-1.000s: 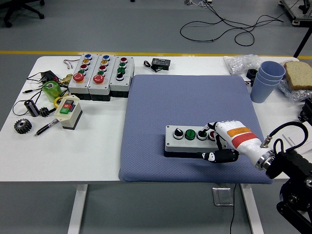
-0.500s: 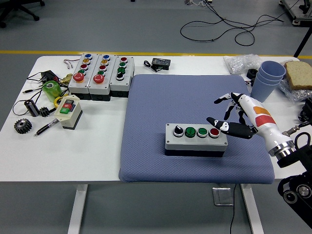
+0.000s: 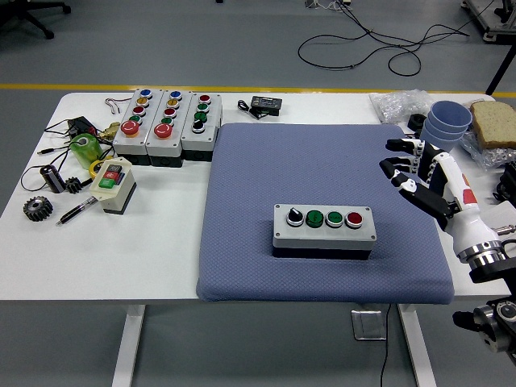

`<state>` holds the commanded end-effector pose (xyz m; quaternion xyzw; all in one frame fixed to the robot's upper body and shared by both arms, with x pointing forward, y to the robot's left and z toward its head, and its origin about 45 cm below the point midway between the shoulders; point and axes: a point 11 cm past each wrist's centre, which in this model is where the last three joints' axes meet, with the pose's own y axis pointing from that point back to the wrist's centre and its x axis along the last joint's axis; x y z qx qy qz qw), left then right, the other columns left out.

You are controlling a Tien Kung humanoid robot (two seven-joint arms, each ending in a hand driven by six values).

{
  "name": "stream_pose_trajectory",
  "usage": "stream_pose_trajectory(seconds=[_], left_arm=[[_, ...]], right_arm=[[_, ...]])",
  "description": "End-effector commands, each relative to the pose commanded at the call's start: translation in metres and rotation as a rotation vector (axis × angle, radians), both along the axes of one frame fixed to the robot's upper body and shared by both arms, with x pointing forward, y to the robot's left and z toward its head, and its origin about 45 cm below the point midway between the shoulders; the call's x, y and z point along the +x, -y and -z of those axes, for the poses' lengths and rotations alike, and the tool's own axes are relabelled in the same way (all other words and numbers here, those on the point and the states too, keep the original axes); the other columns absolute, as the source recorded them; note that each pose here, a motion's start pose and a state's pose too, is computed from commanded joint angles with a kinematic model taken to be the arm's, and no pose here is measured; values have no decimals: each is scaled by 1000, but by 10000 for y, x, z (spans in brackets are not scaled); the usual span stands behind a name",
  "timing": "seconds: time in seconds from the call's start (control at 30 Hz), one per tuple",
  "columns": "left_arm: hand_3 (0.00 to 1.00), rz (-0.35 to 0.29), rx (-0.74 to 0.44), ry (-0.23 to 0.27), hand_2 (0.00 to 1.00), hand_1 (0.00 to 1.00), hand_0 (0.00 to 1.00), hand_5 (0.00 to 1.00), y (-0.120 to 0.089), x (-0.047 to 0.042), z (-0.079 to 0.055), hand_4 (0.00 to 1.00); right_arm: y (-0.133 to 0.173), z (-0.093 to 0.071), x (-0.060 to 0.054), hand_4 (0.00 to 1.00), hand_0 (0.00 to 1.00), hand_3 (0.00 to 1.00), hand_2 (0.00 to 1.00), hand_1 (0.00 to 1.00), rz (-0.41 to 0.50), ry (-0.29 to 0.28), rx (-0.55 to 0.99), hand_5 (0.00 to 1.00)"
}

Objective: Pick up the button,place it on the desk,press the button,press the button

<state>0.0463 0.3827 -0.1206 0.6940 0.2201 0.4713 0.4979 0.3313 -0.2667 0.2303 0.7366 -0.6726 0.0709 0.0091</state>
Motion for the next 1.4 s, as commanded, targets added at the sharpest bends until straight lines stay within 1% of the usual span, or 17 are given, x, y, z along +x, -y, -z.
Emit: stream_pose_trajectory(seconds=[0.03, 0.4, 0.43, 0.5, 0.6, 0.67, 1.0, 1.03, 1.4], left_arm=[[546, 0, 0, 1, 675, 633, 597, 697, 0, 2, 0, 356], [546, -3, -2, 7, 675, 634, 596, 703, 4, 27, -2, 358], [546, -3, -2, 7, 675, 635, 596, 701, 4, 29, -2, 356], [546, -4, -3, 9, 675, 635, 596, 701, 6, 33, -3, 356], [546, -5, -2, 10, 675, 635, 596, 701, 5, 39, -4, 356], [547, -4, -3, 10, 675, 635, 597, 698, 6, 40, -3, 353], [547, -7, -6, 8, 675, 635, 597, 697, 10, 25, 0, 353], [548, -7, -6, 8, 675, 635, 598, 690, 11, 25, 0, 351], [547, -6, -4, 10, 674, 635, 597, 692, 7, 33, -2, 352]], right_arm=[[13, 24, 1, 810, 709, 683, 714, 658, 8, -18, 37, 383], [80, 352, -8, 799, 710, 672, 709, 658, 94, -271, 472, 373], [78, 370, -11, 794, 701, 650, 684, 652, 96, -286, 500, 366], [71, 409, -18, 794, 701, 650, 684, 652, 94, -317, 537, 366], [59, 429, -22, 794, 701, 650, 684, 652, 84, -328, 538, 366], [59, 433, -21, 780, 687, 632, 668, 638, 82, -329, 536, 349], [96, 422, -7, 778, 687, 632, 668, 637, 91, -318, 529, 348], [97, 422, -6, 755, 683, 628, 669, 634, 91, -318, 528, 326], [115, 418, 3, 743, 680, 625, 668, 634, 97, -315, 524, 317]])
